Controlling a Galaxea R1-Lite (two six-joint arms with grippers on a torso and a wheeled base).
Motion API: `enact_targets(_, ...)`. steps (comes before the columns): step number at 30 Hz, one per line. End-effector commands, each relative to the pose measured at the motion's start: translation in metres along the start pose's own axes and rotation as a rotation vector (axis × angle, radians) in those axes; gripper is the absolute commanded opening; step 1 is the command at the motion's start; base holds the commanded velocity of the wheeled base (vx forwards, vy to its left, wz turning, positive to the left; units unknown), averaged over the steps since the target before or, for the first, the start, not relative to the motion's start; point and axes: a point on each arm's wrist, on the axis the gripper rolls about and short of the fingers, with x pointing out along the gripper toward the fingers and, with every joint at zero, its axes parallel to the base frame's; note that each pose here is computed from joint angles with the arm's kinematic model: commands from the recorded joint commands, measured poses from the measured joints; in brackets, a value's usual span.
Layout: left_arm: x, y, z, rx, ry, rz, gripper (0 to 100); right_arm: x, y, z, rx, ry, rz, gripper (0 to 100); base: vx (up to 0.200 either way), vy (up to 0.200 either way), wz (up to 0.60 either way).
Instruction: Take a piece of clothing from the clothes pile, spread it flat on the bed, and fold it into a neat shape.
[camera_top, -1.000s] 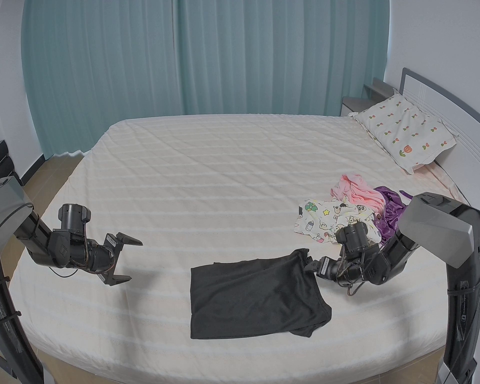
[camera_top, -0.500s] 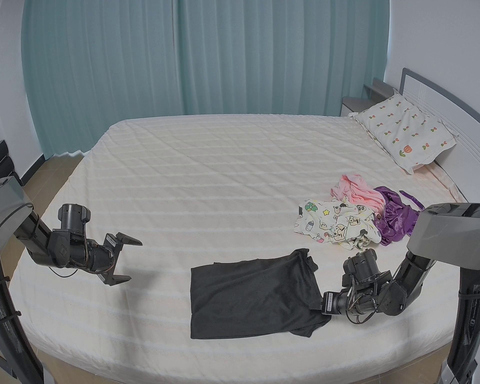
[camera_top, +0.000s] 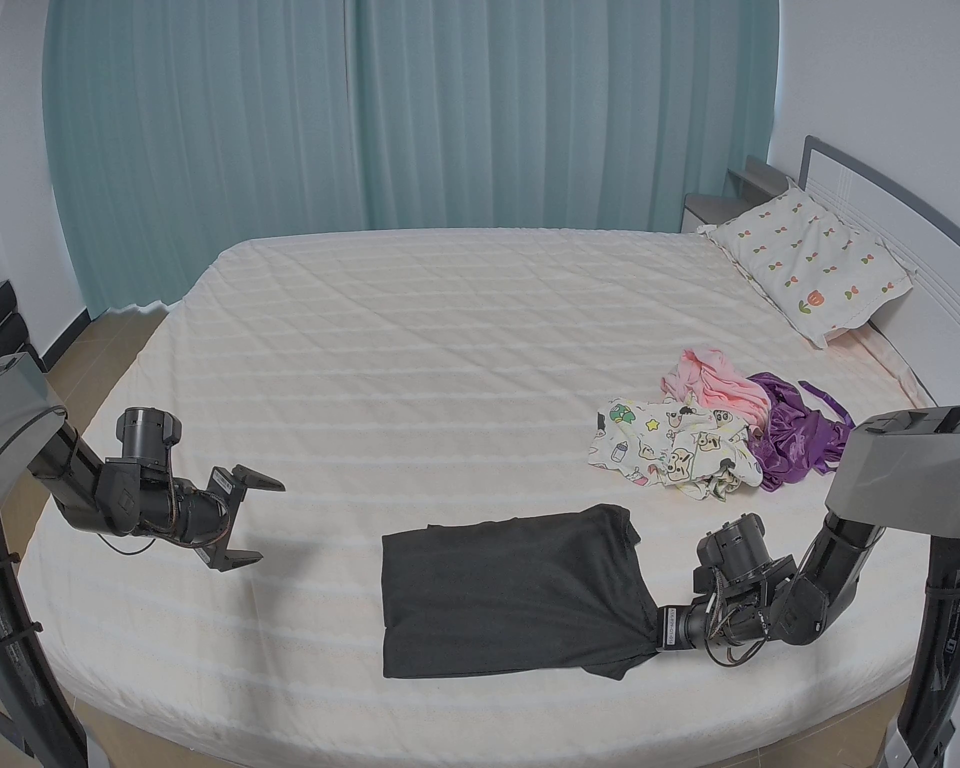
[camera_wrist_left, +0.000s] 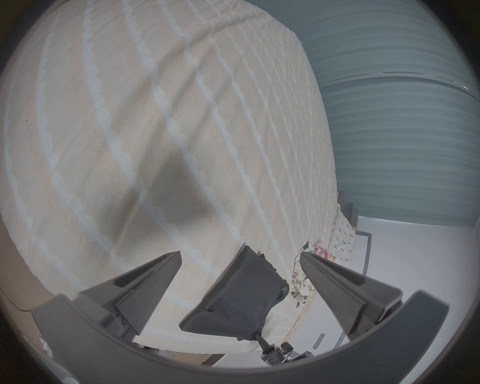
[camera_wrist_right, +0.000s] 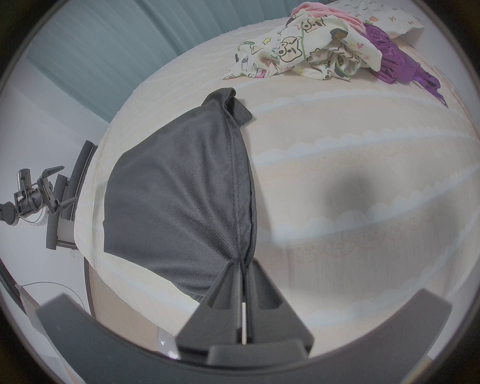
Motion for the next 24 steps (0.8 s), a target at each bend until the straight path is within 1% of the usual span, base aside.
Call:
enact_targets(1, 0.0, 0.0, 0.0, -0.001, -0.001, 0.0, 100, -0.002, 0.0, -0.001, 0.0, 0.001, -0.001, 0, 0.0, 0.0, 0.0)
enact_targets(4, 0.0, 0.0, 0.0, -0.001, -0.001, 0.0, 100, -0.001, 0.0, -0.002, -0.002, 0.004, -0.002, 0, 0.0, 0.0, 0.0)
enact_targets(5, 0.0, 0.0, 0.0, 0.0, -0.001, 0.0, 100, 0.0, 0.0, -0.002, -0.002, 0.006, -0.004, 100, 0.0, 0.0, 0.0)
enact_targets(10, 0.0, 0.0, 0.0, 0.0, -0.001, 0.0, 100, -0.005, -0.001, -0.004, 0.001, 0.004, -0.007, 100, 0.0, 0.0, 0.0)
enact_targets(13, 0.0, 0.0, 0.0, 0.001, 0.001, 0.0, 100, -0.019, -0.001, 0.004, 0.028, -0.045, 0.019, 100, 0.0, 0.0, 0.0)
enact_targets(18, -0.001, 0.0, -0.001, 0.001, 0.001, 0.0, 100, -0.03, -0.007, 0.008, 0.138, -0.097, 0.035, 100, 0.0, 0.0, 0.0)
enact_targets(19, -0.001, 0.0, -0.001, 0.004, 0.002, 0.0, 100, -0.03, -0.008, 0.008, 0.181, -0.11, 0.041, 100, 0.0, 0.0, 0.0)
enact_targets(20, -0.001, 0.0, -0.001, 0.009, 0.002, 0.0, 100, -0.029, -0.009, 0.007, 0.227, -0.119, 0.054, 100, 0.0, 0.0, 0.0)
enact_targets(22, 0.0, 0.001, -0.002, 0.017, 0.005, 0.003, 100, -0.027, -0.009, 0.007, 0.292, -0.124, 0.087, 100, 0.0, 0.0, 0.0)
enact_targets(23, 0.0, 0.001, -0.002, 0.018, 0.005, 0.003, 100, -0.025, -0.009, 0.007, 0.318, -0.121, 0.108, 100, 0.0, 0.0, 0.0)
enact_targets(24, 0.0, 0.001, -0.002, 0.018, 0.005, 0.003, 100, -0.022, -0.009, 0.006, 0.328, -0.118, 0.12, 100, 0.0, 0.0, 0.0)
